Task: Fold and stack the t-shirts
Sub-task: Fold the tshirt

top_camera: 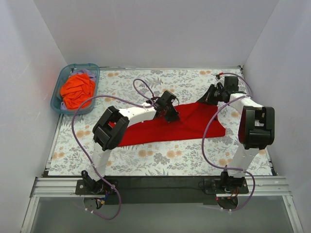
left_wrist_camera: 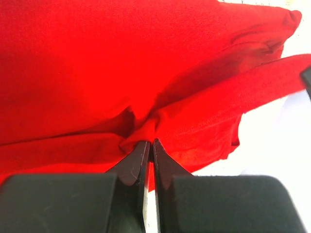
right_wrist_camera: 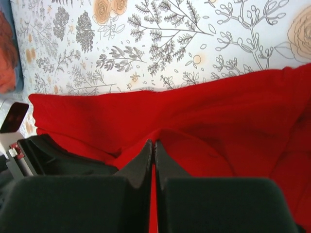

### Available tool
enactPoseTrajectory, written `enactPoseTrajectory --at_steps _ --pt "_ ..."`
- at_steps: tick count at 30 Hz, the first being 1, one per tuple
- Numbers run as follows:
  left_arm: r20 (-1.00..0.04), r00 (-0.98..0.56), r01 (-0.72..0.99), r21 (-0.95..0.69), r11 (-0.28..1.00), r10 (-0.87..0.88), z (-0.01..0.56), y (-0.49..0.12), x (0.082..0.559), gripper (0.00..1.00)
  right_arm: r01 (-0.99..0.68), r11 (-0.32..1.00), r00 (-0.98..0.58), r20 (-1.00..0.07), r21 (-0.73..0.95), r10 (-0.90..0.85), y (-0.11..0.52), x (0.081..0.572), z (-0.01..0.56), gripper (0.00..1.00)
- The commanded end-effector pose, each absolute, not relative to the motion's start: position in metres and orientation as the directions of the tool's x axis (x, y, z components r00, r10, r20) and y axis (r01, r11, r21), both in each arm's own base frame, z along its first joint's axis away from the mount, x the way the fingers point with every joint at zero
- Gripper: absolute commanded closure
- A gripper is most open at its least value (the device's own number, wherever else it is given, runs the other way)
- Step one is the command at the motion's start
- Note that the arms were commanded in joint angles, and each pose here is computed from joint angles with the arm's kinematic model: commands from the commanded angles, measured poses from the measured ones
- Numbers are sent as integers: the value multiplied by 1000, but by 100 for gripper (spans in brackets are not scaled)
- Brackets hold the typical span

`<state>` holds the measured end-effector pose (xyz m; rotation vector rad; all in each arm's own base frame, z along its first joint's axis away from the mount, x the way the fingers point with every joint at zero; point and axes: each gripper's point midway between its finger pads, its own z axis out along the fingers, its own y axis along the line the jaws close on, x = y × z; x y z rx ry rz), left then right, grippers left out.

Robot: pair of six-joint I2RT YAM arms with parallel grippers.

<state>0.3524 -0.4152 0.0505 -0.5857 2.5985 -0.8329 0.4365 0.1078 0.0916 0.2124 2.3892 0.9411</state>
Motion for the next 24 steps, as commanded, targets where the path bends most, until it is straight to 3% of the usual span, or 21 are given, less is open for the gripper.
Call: enactPoseTrajectory --at_steps 1,24 --pt "-159 -872 -253 -664 703 -463 86 -418 345 100 -33 768 -839 -436 640 327 99 420 92 99" --pt "-104 -921 -237 -615 752 -375 87 -399 337 100 77 835 -861 -386 545 331 76 379 80 99"
